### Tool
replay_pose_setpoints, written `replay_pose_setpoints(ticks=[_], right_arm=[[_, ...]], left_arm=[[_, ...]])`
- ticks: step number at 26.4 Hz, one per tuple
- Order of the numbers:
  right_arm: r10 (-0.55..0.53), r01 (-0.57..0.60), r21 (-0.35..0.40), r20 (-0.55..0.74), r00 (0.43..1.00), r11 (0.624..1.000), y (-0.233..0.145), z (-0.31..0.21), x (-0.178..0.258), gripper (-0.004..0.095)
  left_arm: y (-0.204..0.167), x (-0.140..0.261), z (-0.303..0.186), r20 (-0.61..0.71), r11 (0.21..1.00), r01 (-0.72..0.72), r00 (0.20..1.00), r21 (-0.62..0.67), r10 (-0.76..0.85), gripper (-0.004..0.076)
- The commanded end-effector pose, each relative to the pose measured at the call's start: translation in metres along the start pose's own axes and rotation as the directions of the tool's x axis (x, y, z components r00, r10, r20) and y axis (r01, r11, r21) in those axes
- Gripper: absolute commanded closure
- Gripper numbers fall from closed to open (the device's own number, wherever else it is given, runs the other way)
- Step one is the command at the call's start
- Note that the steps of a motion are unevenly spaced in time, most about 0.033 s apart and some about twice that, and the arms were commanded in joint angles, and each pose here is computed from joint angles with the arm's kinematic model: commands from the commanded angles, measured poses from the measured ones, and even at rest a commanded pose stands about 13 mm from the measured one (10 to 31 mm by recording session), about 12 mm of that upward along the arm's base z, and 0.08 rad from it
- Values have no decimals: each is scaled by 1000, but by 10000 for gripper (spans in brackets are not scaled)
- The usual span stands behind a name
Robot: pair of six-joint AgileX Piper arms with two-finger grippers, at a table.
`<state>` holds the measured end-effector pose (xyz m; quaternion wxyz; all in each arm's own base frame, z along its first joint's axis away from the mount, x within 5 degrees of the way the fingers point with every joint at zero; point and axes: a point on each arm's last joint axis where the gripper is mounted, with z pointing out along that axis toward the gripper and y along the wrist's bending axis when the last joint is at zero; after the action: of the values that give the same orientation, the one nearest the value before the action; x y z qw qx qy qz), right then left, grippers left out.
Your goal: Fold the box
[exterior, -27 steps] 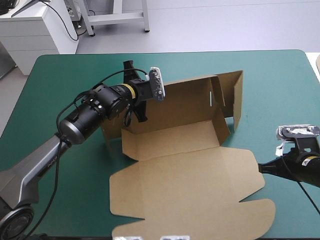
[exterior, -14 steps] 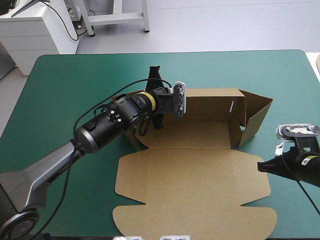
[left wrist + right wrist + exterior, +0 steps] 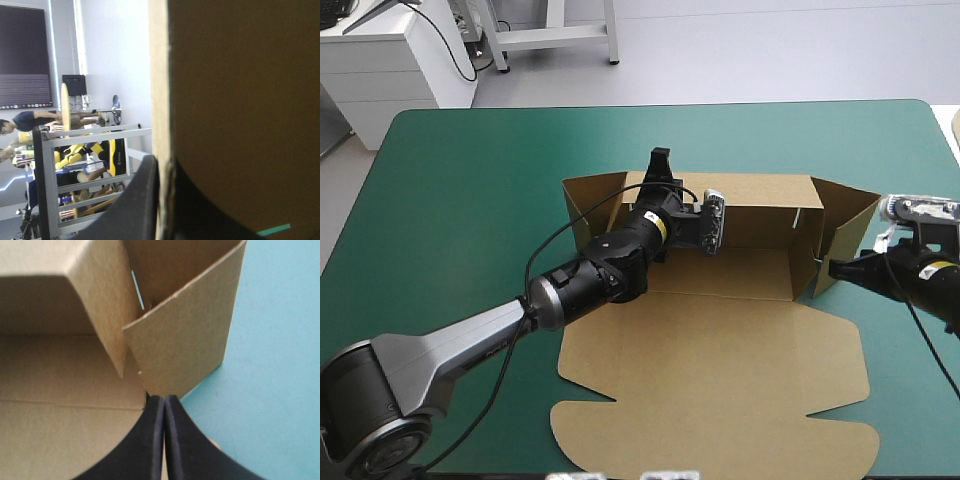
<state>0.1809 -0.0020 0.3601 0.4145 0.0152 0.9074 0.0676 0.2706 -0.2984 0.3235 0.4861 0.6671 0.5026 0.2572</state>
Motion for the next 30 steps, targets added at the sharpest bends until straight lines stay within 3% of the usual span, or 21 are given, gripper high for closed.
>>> replay_pose_setpoints(ticks=[1,13,20,30], right_arm=[[7,-8,9,142,990,1000,-1,-3,-38,927],[-19,17,13,141,990,1000,-14,67,-131,928],[-17,16,16,72,997,1000,-21,98,-134,928],[-89,95,25,-170,981,995,-27,105,-111,929]], left_arm=[[10,0,-14,33,995,26,999,-96,-23,731],[-24,10,-3,17,986,-27,999,-163,30,731],[-24,11,-3,9,986,-28,1000,-166,30,731],[-24,11,-3,9,986,-26,1000,-165,28,731]])
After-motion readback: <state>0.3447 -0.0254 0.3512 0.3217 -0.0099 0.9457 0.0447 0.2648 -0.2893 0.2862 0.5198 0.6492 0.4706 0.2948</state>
